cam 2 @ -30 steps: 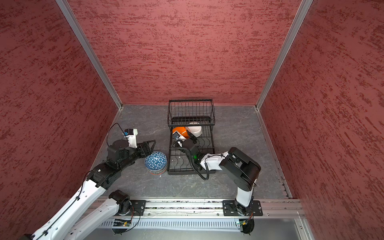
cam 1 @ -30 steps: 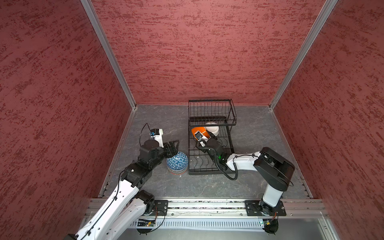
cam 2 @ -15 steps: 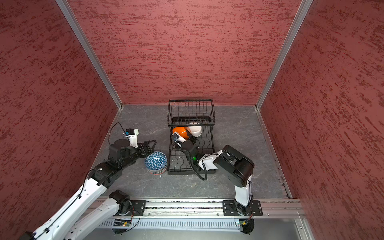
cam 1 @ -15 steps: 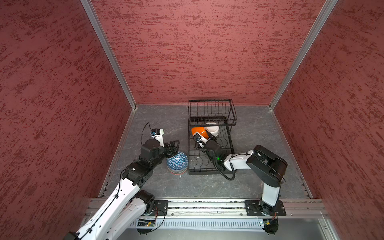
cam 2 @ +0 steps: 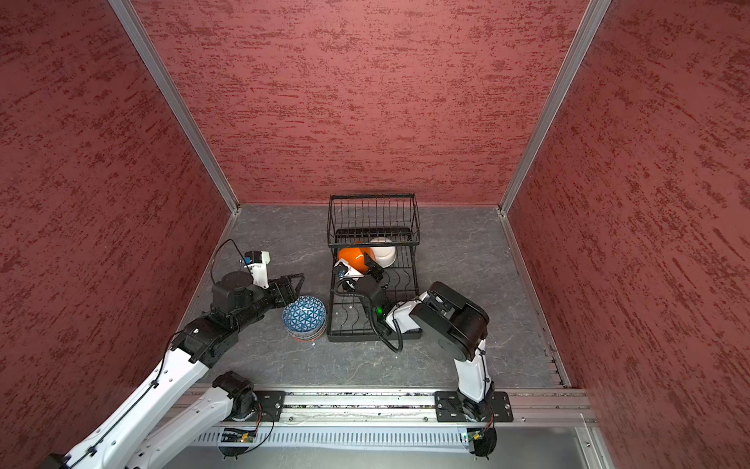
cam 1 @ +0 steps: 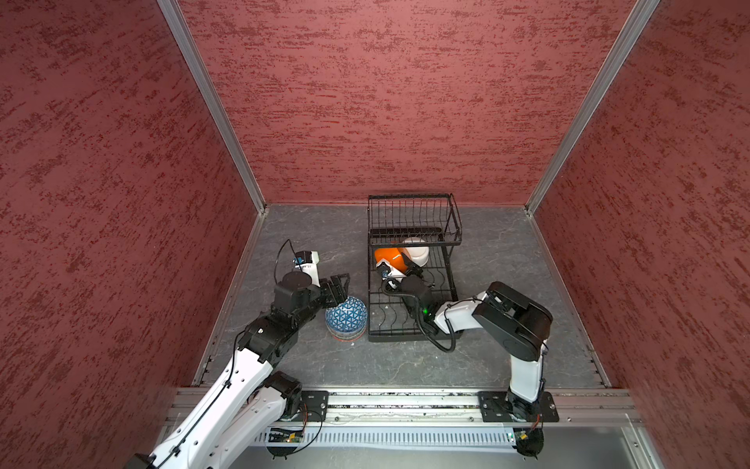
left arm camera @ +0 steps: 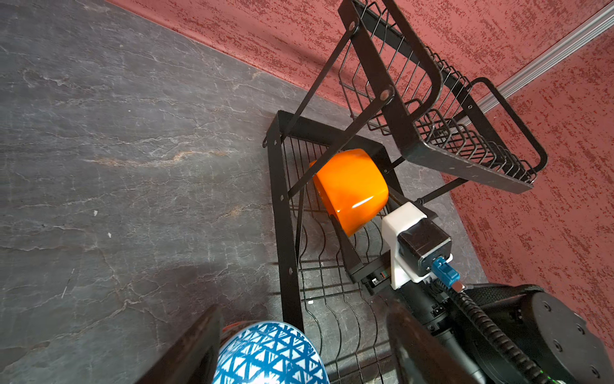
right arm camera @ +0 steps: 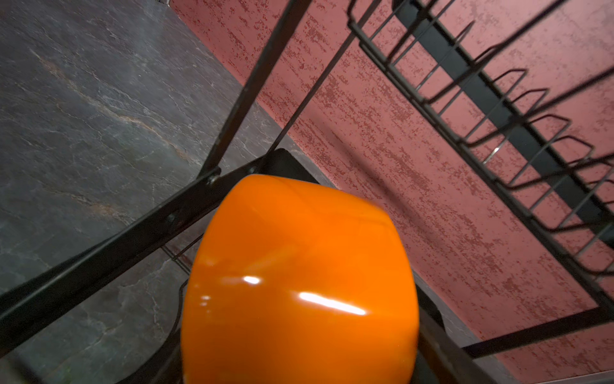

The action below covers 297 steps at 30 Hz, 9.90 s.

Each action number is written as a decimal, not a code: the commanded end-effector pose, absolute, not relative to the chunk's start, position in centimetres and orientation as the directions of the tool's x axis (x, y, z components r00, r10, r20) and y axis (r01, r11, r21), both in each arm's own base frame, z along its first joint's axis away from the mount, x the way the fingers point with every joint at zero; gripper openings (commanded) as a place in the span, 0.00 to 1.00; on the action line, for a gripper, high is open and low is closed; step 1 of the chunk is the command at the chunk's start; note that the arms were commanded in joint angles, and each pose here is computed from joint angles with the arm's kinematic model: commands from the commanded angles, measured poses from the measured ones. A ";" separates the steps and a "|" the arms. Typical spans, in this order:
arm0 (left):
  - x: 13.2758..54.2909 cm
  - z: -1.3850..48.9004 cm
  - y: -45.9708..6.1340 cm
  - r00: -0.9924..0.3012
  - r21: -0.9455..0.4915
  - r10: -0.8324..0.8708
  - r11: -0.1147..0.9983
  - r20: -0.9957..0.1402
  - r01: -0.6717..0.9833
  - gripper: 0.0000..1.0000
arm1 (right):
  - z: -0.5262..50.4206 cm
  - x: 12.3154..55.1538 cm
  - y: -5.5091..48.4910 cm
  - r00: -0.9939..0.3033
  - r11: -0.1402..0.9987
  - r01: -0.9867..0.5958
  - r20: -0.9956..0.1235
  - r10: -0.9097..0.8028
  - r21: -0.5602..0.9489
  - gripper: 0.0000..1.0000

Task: Load bowls into a dish rack
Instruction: Place the bowl in the dish rack, then pick up the bowl from the stack of bowls.

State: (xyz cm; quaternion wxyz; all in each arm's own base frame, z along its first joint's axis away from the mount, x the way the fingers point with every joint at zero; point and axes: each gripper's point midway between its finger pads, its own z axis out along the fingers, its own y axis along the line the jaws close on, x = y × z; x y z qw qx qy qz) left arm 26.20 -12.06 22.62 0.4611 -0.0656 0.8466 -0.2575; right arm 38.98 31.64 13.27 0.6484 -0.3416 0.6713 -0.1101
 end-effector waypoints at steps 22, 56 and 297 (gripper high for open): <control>26.4 22.2 -11.5 -0.562 -0.479 -0.337 0.869 -0.755 0.123 0.78 | 15.9 42.2 28.9 0.123 0.749 -0.126 -0.759 -0.639 -0.651 0.77; 26.5 21.3 -11.2 -0.577 -0.480 -0.339 0.870 -0.743 0.107 0.78 | 11.5 44.1 31.8 0.137 0.619 -0.210 -0.650 -0.748 -0.757 0.85; 22.3 14.3 -10.2 -0.912 0.014 -0.076 0.996 -0.402 -0.089 0.01 | 21.3 31.0 22.7 -0.637 0.933 -0.259 -0.770 0.029 0.249 0.80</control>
